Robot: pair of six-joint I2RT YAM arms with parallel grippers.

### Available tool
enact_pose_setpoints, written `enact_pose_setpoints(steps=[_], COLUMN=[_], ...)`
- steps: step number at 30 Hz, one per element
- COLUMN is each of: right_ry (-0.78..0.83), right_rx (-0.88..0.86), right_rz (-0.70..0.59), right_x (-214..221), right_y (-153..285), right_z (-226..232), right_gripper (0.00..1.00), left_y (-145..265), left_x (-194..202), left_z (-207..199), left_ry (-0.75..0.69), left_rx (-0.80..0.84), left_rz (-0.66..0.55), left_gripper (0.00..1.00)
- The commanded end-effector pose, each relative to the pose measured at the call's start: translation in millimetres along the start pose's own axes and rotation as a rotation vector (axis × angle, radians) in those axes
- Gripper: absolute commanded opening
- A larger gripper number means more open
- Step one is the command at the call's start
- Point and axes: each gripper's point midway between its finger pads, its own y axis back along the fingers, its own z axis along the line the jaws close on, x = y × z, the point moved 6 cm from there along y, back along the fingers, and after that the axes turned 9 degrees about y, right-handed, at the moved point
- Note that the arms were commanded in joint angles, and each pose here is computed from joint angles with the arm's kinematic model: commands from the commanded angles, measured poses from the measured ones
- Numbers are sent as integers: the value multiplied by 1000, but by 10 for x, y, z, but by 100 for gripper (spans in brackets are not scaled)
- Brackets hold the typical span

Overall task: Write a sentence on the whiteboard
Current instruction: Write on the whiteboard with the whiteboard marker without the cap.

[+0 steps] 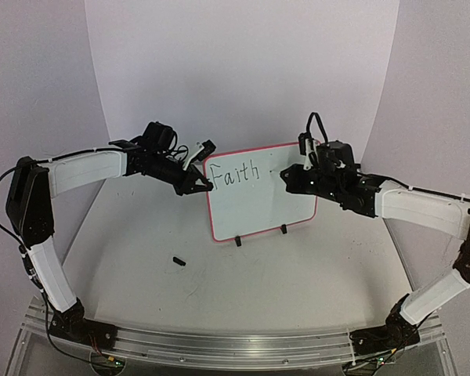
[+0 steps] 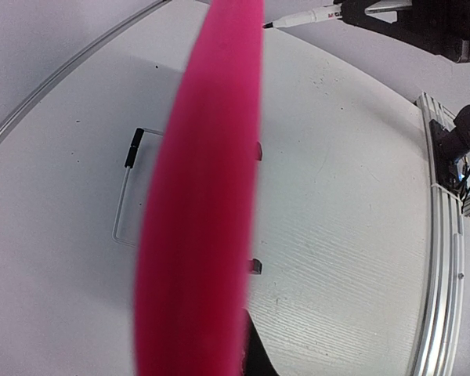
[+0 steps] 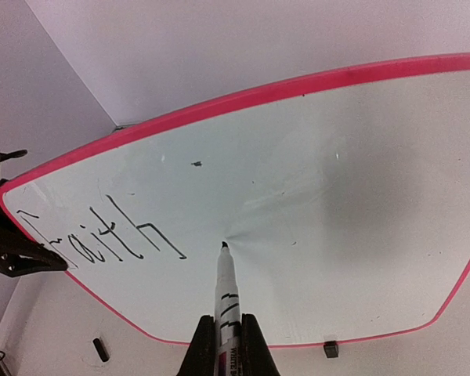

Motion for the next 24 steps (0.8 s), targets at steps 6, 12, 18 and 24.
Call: enact_pose_setpoints(steps=[6,12,18,24], right_ry=[-8,-2,-8,-31], right_rx=[12,22,31,37], right_rz=[-112,-121,-100,-53], right_x=[-361,-396,-325,-152], right_y=[56,44,-17,-68], right_z=[16,4,-19,-51], right_gripper=[0,0,0,0], left_y=[-78,-89,-92,-89], left_x=[259,267,271,263], left_z=[104,108,111,109], left_ry=[-10,-8,-8,-8], left_rx=[-90,-90,-90,-89], left_rz=[123,125,127,124], left_gripper=[0,0,0,0])
